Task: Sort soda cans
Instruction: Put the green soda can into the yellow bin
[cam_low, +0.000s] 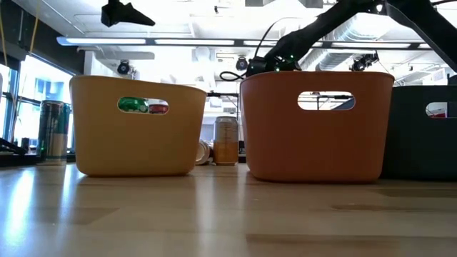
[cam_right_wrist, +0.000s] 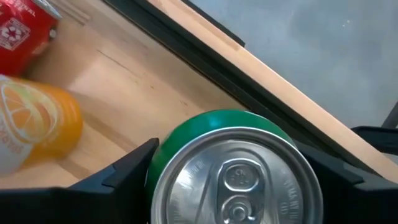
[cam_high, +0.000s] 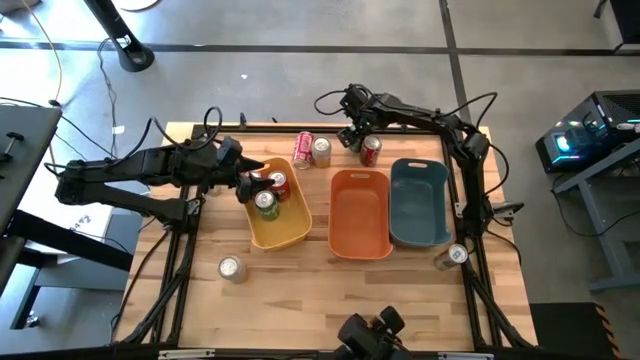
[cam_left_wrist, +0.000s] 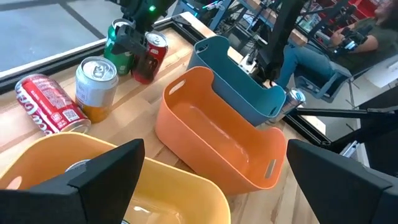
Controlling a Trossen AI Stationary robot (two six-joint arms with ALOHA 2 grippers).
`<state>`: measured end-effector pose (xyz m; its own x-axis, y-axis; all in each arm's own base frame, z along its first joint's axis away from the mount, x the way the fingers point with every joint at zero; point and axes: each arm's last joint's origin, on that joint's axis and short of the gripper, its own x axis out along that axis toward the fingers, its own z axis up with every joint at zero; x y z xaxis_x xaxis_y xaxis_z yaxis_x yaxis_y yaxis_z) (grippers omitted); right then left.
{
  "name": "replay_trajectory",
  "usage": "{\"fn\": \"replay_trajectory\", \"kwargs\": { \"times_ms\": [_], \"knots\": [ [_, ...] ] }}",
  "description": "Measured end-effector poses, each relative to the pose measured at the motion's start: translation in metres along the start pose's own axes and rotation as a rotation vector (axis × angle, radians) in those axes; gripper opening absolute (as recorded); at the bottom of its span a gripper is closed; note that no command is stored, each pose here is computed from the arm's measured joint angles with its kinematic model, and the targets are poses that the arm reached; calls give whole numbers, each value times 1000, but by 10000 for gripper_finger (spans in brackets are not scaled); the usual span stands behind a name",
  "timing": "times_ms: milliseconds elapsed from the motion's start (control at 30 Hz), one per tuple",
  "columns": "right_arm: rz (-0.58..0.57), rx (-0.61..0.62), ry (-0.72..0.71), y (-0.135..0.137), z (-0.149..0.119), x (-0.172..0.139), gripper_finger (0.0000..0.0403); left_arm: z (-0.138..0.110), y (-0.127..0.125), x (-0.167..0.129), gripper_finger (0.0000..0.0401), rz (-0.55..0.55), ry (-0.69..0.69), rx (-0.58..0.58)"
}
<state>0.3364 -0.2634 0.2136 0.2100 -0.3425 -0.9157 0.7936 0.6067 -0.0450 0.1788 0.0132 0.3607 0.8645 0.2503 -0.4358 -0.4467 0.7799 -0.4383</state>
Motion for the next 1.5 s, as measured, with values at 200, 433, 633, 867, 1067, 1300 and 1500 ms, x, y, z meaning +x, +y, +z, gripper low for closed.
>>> {"fn": "replay_trajectory", "kwargs": {
  "times_ms": [200,433,633,867,1067,1300,1500],
  "knots": [
    [4,-79,-112,6,16,-52,286,2,7,-22,388,43,-72,40],
    [48,-166,-286,33,27,-127,286,-7,21,-39,388,156,-28,62],
    [283,-270,-416,100,11,-186,286,-14,24,-40,388,191,39,99],
    [497,-384,-423,184,-35,-207,286,-14,25,-42,388,207,31,158],
    [531,-412,-334,233,-57,-170,286,-13,26,-43,388,226,15,197],
    [450,-459,-237,264,-70,-110,286,-13,26,-43,388,225,13,198],
    [363,-461,-195,270,-70,-64,286,-13,26,-43,388,225,13,195]
  ]
}}
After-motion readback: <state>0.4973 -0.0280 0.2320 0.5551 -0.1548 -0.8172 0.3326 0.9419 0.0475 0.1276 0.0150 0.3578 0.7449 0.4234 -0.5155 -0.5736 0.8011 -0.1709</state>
